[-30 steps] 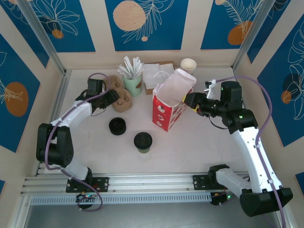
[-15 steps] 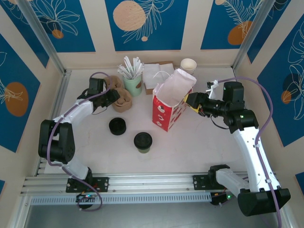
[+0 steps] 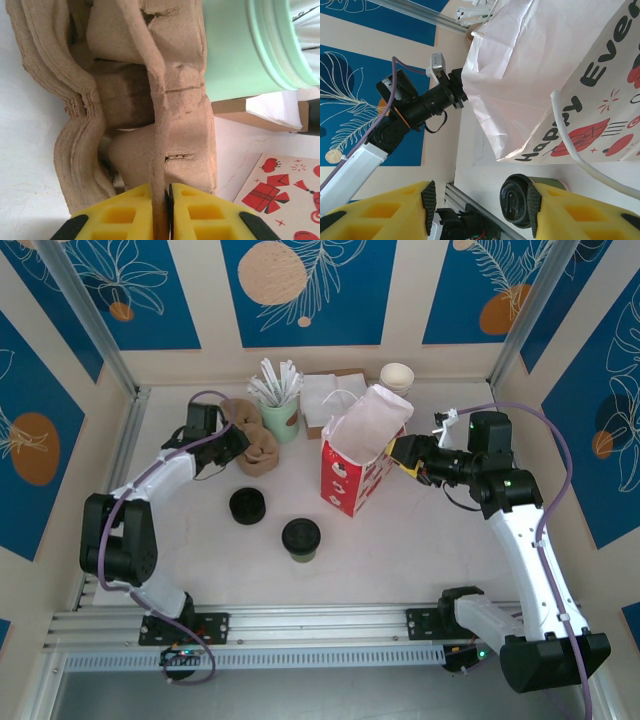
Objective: Pack the takeout coffee
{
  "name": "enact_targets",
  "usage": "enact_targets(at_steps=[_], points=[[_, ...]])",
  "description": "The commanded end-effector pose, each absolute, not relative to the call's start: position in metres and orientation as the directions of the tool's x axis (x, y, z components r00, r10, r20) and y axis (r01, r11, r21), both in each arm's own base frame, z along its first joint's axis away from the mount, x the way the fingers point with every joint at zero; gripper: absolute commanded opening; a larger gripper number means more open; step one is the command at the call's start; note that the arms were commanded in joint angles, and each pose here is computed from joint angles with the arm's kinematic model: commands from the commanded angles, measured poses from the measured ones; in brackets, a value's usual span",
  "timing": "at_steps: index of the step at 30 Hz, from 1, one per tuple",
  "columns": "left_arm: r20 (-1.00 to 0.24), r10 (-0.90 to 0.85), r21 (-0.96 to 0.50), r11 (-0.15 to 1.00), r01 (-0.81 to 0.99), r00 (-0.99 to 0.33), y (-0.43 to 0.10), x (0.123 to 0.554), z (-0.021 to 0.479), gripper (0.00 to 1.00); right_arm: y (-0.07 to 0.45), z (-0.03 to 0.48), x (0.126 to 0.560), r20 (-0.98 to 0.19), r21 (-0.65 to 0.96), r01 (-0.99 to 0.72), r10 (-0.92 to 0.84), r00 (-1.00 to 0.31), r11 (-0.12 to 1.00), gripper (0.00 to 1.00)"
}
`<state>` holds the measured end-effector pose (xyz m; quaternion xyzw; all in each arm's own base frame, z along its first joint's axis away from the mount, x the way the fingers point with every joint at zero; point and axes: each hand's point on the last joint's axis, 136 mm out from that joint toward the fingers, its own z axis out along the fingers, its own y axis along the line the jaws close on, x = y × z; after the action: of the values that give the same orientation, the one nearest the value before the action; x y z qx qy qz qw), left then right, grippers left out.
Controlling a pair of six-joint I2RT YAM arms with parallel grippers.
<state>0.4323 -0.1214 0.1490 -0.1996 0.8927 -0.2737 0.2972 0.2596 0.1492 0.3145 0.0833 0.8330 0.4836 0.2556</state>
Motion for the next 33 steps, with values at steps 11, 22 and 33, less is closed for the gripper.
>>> enact_targets(at_steps=[11,22,33], points=[[-0.583,-0.513,-0.605,0.792,-0.084,-0.630,-0.102,0.400,0.264,0.09,0.154,0.342,0.260,-0.394,0.859,-0.193,0.369,-0.842,0.475,0.53],[-0.722,-0.419,-0.597,0.779,0.191,-0.551,-0.114,0.342,0.366,0.09,0.170,0.383,0.266,-0.548,0.818,-0.405,0.336,-0.766,0.410,0.53],[-0.795,-0.275,-0.602,0.462,0.651,-0.540,-0.193,0.281,0.454,0.05,0.217,0.428,0.254,-0.724,0.687,-0.646,0.240,-0.647,0.333,0.55]])
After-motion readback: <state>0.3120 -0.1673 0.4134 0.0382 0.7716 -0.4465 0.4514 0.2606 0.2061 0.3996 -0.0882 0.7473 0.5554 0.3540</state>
